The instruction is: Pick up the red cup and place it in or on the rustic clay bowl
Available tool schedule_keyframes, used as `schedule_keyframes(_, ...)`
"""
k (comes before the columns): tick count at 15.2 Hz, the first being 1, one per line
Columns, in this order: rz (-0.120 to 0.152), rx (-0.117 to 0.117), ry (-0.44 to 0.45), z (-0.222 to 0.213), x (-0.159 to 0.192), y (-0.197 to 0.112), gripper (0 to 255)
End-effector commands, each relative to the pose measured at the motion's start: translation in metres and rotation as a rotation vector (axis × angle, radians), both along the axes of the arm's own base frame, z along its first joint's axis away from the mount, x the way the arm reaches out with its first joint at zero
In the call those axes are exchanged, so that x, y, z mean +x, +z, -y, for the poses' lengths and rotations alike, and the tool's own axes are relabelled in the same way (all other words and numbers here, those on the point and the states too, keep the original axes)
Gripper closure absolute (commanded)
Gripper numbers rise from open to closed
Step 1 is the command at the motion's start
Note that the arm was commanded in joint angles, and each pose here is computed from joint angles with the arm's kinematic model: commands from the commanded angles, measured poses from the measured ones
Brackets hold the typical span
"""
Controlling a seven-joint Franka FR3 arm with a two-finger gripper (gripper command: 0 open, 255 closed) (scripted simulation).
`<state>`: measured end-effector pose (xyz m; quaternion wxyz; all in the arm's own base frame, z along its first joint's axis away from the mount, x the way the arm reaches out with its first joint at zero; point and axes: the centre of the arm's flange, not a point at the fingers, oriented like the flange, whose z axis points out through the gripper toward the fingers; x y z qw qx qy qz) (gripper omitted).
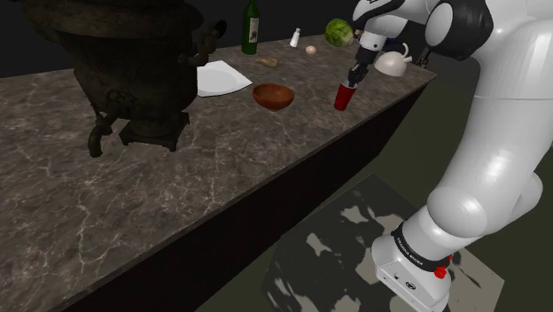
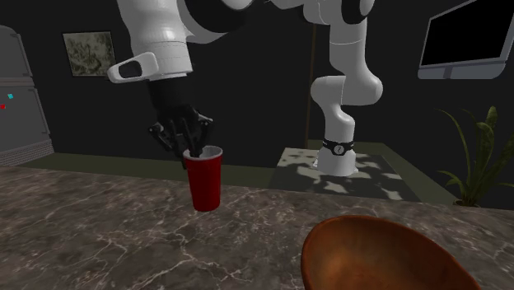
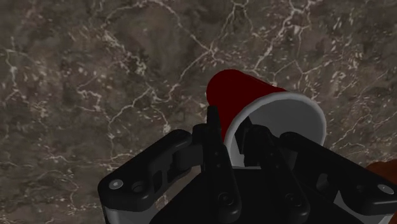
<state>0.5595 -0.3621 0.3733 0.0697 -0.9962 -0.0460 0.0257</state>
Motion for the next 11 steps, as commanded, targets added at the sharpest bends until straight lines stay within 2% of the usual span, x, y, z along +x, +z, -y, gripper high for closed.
schedule_keyframes(1, 0.0, 0.0, 0.0, 0.0, 0.0, 0.01, 255)
schedule_keyframes(11, 0.0, 0.0, 0.0, 0.0, 0.0, 0.063, 255)
